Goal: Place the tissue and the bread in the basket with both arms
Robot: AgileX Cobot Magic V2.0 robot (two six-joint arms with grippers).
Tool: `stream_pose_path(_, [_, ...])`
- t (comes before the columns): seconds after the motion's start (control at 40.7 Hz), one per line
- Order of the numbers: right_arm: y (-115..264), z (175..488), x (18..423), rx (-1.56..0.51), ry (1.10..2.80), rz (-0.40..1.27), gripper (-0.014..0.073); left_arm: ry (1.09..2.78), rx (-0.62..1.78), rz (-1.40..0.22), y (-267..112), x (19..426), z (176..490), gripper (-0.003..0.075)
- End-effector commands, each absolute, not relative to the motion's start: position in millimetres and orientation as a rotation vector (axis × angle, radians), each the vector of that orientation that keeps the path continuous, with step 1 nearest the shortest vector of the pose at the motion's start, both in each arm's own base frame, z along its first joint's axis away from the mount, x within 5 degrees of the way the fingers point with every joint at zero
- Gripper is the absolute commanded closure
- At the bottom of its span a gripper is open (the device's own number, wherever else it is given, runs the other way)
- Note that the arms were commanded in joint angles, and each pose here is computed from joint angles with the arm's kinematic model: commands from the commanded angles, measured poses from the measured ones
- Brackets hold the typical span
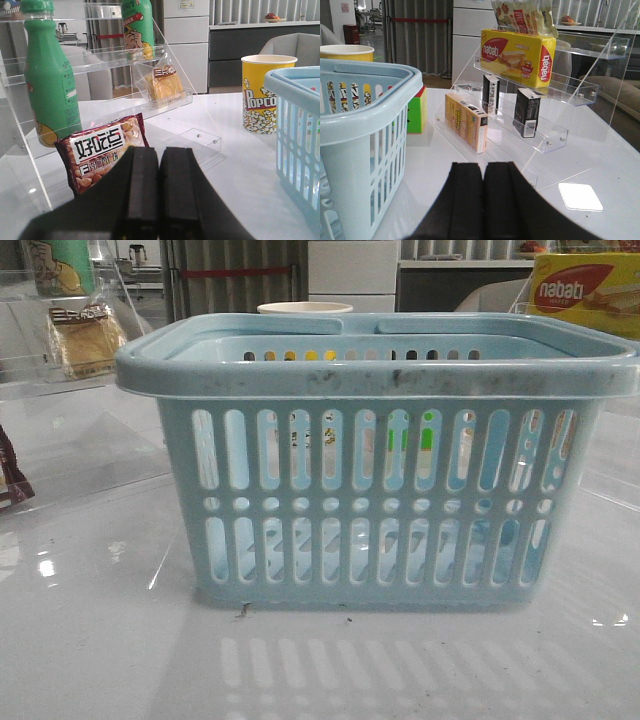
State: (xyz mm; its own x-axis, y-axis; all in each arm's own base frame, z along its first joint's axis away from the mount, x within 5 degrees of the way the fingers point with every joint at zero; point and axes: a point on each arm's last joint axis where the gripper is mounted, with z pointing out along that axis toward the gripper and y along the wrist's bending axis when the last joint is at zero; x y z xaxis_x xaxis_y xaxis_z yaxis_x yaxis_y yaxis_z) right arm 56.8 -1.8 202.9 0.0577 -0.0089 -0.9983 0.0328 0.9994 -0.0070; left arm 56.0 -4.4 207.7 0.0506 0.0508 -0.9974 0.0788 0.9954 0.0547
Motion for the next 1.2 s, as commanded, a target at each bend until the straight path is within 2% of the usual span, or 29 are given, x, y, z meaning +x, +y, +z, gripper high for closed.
stream_pose_path(0.0, [-2.0, 212.5, 54.2, 0.015, 1.399, -0.044, 0.0538, 1.421, 0.096, -0.038, -5.0, 53.8, 216.2, 0.0622])
stream_pose_path(0.148, [-1.9, 218.4, 53.0, 0.014, 1.346, -0.045, 0.0538, 1.357, 0.096, -0.042, -5.3, 52.5, 223.0, 0.0622])
stream_pose_path(0.221, [-1.8, 227.6, 51.1, 0.013, 1.323, -0.044, 0.0538, 1.285, 0.095, -0.050, -5.6, 49.4, 236.3, 0.0622])
stream_pose_path(0.393, [-1.4, 274.4, 38.3, 0.013, 1.282, -0.045, 0.0538, 1.162, 0.080, -0.057, -4.0, 34.4, 286.7, 0.0622])
stream_pose_path(0.541, [-1.1, 322.0, 28.0, 0.014, 1.268, -0.046, 0.0538, 1.147, 0.072, -0.052, -2.3, 24.0, 332.2, 0.0622])
stream_pose_path(0.664, [-1.1, 361.3, 27.0, 0.015, 1.297, -0.046, 0.0538, 1.223, 0.066, -0.045, -1.4, 25.6, 363.6, 0.0622])
stream_pose_path(0.836, [-1.6, 392.3, 36.1, 0.018, 1.440, -0.045, 0.0538, 1.382, 0.058, -0.040, -1.0, 36.0, 394.9, 0.0622])
stream_pose_path(0.934, [-2.1, 394.6, 47.2, 0.020, 1.557, -0.044, 0.0538, 1.471, 0.049, -0.059, -2.3, 46.4, 399.5, 0.0622])
stream_pose_path(1.18, [-3.1, 377.1, 74.6, 0.023, 1.786, -0.041, 0.0538, 1.649, 0.052, -0.056, -4.8, 75.0, 383.4, 0.0622])
